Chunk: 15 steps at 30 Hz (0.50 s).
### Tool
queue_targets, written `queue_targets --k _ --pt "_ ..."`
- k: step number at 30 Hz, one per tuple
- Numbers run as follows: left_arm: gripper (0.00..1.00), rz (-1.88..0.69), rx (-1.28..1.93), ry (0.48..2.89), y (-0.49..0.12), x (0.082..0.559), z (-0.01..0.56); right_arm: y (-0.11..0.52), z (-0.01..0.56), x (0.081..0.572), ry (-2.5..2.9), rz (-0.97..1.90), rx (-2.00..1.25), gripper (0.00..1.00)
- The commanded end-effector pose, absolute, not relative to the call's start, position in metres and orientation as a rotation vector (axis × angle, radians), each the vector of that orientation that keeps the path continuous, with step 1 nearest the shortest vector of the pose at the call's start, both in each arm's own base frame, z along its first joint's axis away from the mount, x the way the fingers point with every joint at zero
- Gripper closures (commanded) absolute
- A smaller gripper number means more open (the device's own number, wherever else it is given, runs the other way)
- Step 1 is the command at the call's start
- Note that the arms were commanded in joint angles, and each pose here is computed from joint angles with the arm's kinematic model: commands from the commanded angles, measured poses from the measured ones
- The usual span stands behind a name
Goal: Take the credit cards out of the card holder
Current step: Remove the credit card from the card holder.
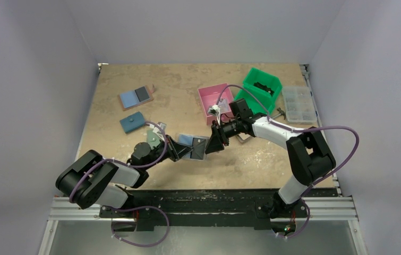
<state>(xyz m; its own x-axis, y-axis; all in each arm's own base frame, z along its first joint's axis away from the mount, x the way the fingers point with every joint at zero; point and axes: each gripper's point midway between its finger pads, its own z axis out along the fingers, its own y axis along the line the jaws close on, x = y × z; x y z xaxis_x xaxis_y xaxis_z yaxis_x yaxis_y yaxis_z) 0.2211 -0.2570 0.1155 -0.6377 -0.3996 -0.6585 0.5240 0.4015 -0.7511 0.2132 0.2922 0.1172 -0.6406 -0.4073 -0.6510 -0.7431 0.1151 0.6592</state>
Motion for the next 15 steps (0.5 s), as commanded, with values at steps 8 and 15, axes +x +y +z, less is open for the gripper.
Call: queue_targets --k 8,15 --pt "1.00 -1.429 0.114 1.619 -0.258 0.221 0.159 0.295 0.123 0.219 2.063 1.557 -1.114 0.53" --pt "1.00 -1.455 0.134 1.595 -0.264 0.218 0.166 0.295 0.127 0.218 2.053 1.596 -1.100 0.49"
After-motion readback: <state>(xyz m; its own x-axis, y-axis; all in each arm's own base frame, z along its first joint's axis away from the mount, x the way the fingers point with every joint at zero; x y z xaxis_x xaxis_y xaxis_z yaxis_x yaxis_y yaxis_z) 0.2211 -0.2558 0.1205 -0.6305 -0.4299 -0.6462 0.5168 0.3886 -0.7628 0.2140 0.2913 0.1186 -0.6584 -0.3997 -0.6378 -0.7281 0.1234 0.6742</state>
